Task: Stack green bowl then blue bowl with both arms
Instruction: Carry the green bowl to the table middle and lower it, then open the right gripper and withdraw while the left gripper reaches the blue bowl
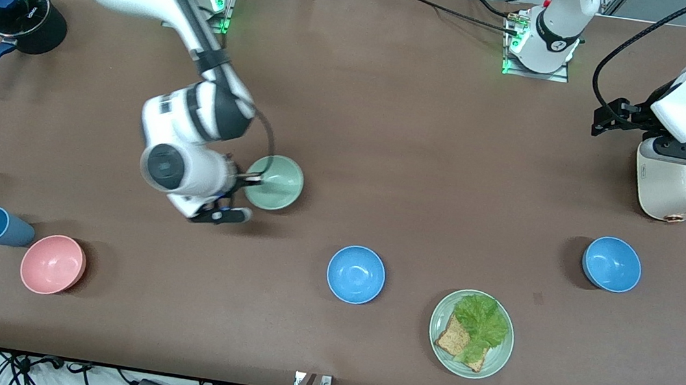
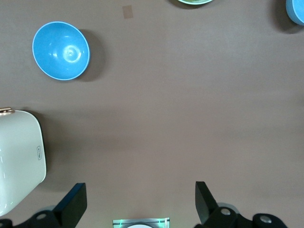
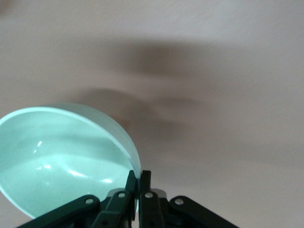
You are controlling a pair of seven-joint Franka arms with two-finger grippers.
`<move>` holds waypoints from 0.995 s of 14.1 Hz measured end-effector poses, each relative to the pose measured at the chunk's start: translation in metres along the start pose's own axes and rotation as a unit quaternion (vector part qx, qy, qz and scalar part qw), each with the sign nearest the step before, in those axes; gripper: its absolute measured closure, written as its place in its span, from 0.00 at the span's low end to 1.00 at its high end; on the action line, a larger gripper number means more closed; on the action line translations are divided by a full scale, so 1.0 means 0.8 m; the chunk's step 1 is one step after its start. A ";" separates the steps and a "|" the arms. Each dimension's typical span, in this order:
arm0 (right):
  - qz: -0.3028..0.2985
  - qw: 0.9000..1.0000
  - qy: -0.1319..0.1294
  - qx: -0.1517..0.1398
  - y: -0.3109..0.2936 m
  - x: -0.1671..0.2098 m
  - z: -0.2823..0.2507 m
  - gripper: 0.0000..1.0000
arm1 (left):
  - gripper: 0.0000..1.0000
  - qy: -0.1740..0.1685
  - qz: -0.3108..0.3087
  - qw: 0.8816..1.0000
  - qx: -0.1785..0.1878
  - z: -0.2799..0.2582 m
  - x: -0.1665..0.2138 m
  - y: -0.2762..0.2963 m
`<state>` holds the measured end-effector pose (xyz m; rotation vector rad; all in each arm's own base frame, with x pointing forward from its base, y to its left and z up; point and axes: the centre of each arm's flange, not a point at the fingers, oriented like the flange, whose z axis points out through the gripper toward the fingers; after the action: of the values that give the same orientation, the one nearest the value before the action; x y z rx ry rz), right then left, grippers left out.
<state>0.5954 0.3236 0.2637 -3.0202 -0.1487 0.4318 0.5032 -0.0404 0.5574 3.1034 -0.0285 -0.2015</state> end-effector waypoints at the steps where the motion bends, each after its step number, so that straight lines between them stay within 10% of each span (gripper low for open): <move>1: 0.010 1.000 -0.002 -0.005 -0.029 -0.011 0.009 0.96 | 0.00 0.000 -0.001 1.000 0.000 0.000 0.000 -0.001; 11: 0.056 0.998 0.034 -0.003 -0.173 -0.061 0.092 0.96 | 0.00 -0.015 -0.013 1.000 -0.002 0.007 0.001 -0.017; 14: 0.063 0.997 0.045 0.003 -0.175 -0.054 0.061 0.70 | 0.00 -0.022 -0.029 0.999 -0.006 0.015 0.006 -0.041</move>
<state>0.5285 0.4616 0.2425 -3.0476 0.0490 0.3043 0.5070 -0.0084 0.5442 3.0898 0.0617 -0.2704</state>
